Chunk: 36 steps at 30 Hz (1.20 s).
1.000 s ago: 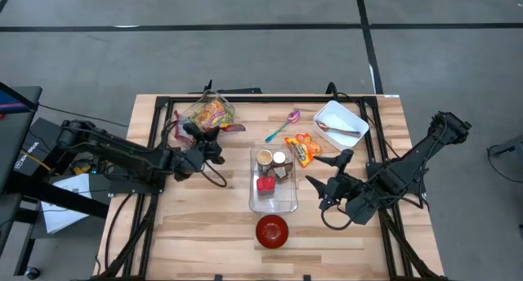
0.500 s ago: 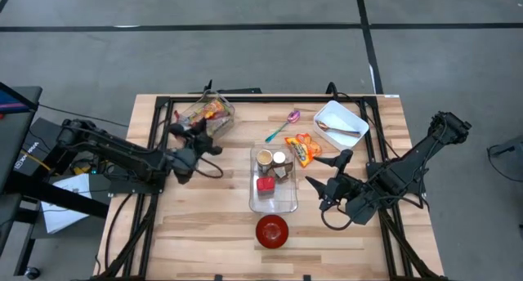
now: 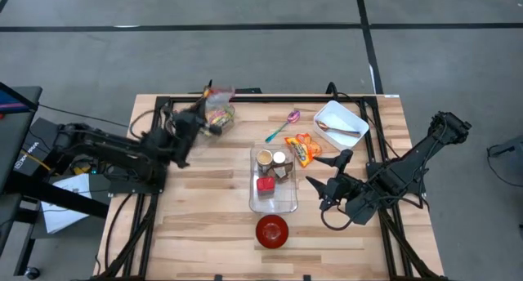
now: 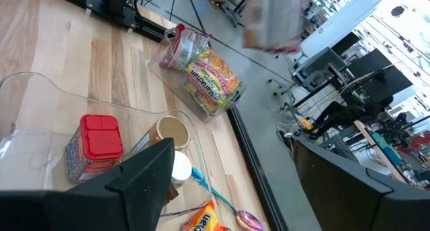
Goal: Pick & Place Food Item
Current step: Put the red noodle pack into the top transparent bin
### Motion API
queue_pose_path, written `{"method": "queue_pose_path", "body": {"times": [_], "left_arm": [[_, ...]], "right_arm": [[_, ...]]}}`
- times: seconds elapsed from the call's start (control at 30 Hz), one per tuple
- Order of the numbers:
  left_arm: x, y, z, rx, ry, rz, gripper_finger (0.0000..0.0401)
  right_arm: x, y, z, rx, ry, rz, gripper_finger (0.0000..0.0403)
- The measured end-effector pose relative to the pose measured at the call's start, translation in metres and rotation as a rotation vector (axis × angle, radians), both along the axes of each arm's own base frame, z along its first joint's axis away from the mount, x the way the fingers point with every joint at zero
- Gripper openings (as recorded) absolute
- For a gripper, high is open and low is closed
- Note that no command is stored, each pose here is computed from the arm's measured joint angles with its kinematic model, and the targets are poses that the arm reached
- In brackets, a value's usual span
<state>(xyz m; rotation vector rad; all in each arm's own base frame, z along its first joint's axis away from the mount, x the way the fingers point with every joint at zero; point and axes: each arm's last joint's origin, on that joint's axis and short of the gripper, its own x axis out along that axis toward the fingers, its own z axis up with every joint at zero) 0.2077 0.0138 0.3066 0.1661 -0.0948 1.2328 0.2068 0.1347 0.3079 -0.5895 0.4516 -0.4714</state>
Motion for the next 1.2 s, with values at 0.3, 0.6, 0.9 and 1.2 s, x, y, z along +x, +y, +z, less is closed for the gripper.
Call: {"method": "queue_pose_path", "body": {"times": [0.3,0.6,0.9,1.2], "left_arm": [[0.001,0.019,0.119,0.146,0.037,-0.119,0.0],[-0.034,0.024,0.185,-0.073,0.072,0.187,0.0],[-0.04,0.025,0.14,-0.203,0.081,0.234,0.0],[-0.054,0.026,0.084,-0.335,-0.006,0.27,0.0]], "right_arm": [[-0.002,-0.004,0.002,0.005,-0.003,-0.011,0.0299],[-0.001,-0.005,0.002,0.021,-0.01,-0.022,0.0299],[-0.001,-0.011,0.004,0.036,-0.026,-0.045,0.0299],[-0.012,-0.026,0.022,0.081,-0.106,-0.085,0.0299]]}}
